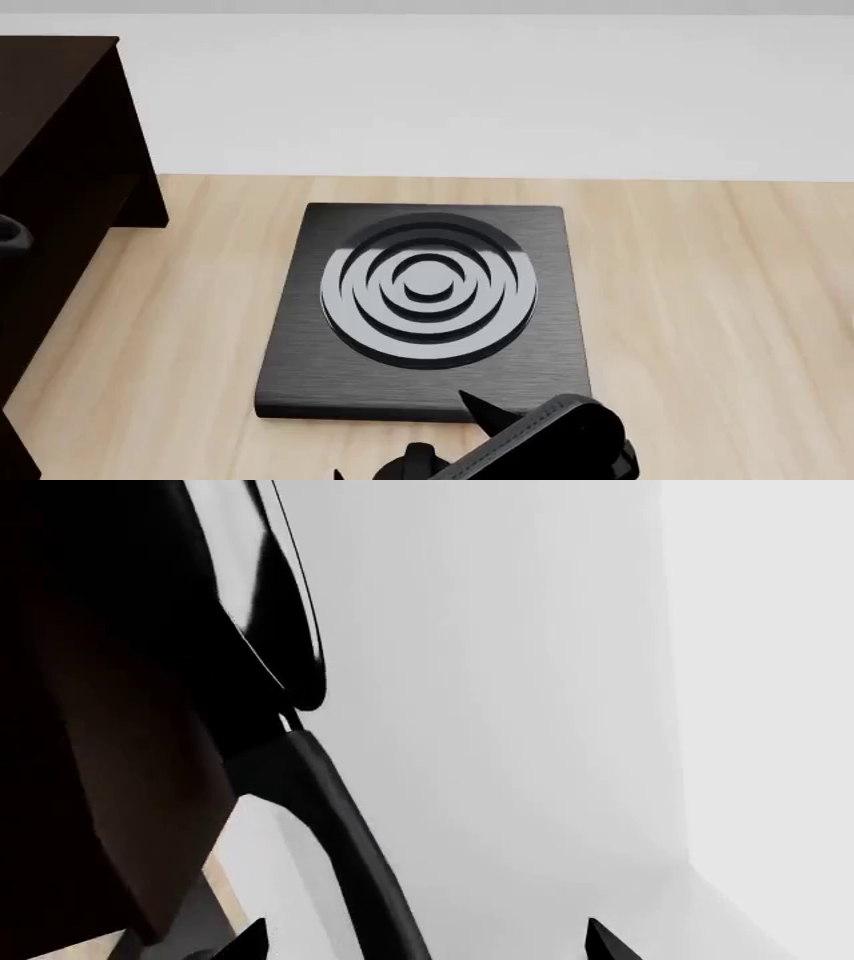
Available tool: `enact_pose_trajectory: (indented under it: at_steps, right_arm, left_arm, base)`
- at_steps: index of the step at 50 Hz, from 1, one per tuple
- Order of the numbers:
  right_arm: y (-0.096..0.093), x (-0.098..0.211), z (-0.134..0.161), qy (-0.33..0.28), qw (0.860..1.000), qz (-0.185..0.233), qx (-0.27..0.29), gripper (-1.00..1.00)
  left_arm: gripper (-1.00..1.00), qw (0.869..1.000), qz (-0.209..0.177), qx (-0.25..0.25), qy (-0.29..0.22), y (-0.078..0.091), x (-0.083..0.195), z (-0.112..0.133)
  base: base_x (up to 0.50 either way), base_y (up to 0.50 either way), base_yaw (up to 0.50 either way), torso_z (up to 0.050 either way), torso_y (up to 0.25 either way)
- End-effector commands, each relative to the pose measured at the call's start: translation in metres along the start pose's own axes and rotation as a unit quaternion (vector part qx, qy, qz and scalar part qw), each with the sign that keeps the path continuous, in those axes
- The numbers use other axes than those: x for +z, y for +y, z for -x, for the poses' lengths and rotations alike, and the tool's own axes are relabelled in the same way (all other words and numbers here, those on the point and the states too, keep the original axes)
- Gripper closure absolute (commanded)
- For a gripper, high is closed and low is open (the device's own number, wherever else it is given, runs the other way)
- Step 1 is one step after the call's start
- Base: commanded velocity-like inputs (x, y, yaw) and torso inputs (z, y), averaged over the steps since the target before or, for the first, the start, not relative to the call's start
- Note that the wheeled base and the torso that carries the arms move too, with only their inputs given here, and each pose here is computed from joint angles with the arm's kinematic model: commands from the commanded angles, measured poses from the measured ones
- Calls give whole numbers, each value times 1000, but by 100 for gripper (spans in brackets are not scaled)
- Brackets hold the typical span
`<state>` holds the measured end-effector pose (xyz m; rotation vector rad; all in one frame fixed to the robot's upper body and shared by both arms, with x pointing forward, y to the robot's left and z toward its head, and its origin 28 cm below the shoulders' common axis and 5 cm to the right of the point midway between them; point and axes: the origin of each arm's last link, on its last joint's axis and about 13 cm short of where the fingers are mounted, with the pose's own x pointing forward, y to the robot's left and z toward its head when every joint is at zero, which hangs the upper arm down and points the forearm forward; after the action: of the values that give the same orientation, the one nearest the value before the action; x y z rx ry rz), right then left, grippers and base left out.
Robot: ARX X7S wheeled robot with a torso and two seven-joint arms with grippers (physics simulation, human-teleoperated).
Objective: Put the frying pan on the cabinet shelf.
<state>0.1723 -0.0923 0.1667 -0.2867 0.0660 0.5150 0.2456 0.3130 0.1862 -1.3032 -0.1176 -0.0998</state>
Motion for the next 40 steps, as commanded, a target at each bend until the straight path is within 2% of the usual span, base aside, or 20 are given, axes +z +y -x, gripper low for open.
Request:
enact_pose_trajectory:
  at_steps: [1, 6, 12, 15, 17, 22, 23, 24, 26, 31, 33, 34, 38, 39, 40]
  right_arm:
    - [0, -1, 0, 0, 1000, -1, 0, -100]
    - [0, -1, 1, 0, 1000, -2, -2, -100]
    - [1, -2, 0, -1, 1000, -3, -1, -100]
    - [0, -2, 1, -2, 1000, -5, -4, -100]
    - [0, -2, 1, -2, 1000, -6, -5, -100]
    - [0, -3, 1, -5, 1000, -11, -9, -100]
    - [0, -4, 1, -5, 1000, -13, -10, -100]
    - [-1, -4, 0, -5, 1000, -14, -11, -100]
    - [-1, -4, 0, -7, 1000, -16, -15, -100]
    - [-2, -4, 0, -10, 999, -25, -22, -100]
    - [-2, -4, 0, -10, 999, -26, -26, -100]
    - [-3, -4, 0, -11, 999, -28, -29, -100]
    - [-4, -5, -1, -13, 999, -34, -38, -100]
    - [-5, -5, -1, -16, 998, -38, -40, -100]
    - [-4, -4, 0, -17, 998, -40, -41, -100]
  left_arm:
    - [-100, 999, -20, -19, 17, -11, -7, 13]
    - [-100, 998, -34, -25, 36, -17, -10, 18]
    - [-100, 995, -76, -30, 49, -22, -15, 22]
    - [-100, 995, -80, -31, 54, -24, -17, 24]
    - [-100, 992, -107, -31, 56, -25, -19, 26]
    - [-100, 988, -143, -29, 55, -26, -23, 31]
    - [-100, 981, -187, -24, 51, -25, -24, 32]
    - [-100, 976, -208, -26, 51, -25, -26, 33]
    - [-100, 978, -195, -36, 63, -26, -28, 35]
    - [-100, 958, -276, -35, 62, -23, -34, 37]
    - [-100, 936, -345, -33, 56, -23, -38, 38]
    - [-100, 928, -366, -39, 65, -24, -41, 40]
    - [-100, 911, -403, -53, 66, -28, -48, 44]
    - [-100, 896, -437, -43, 60, -28, -50, 45]
    - [-100, 887, -456, -40, 62, -28, -52, 45]
  base:
    - [0, 0, 0, 0, 0]
    - [0, 0, 0, 0, 0]
    - [0, 0, 0, 0, 0]
    - [0, 0, 0, 0, 0]
    - [0, 0, 0, 0, 0]
    - [0, 0, 0, 0, 0]
    - [0, 0, 0, 0, 0]
    - [0, 0, 0, 0, 0]
    - [0, 0, 0, 0, 0]
    - [0, 0, 0, 0, 0]
    - [0, 0, 0, 0, 0]
    - [0, 0, 0, 0, 0]
    - [0, 0, 0, 0, 0]
    - [0, 0, 0, 0, 0]
    - [0, 0, 0, 0, 0]
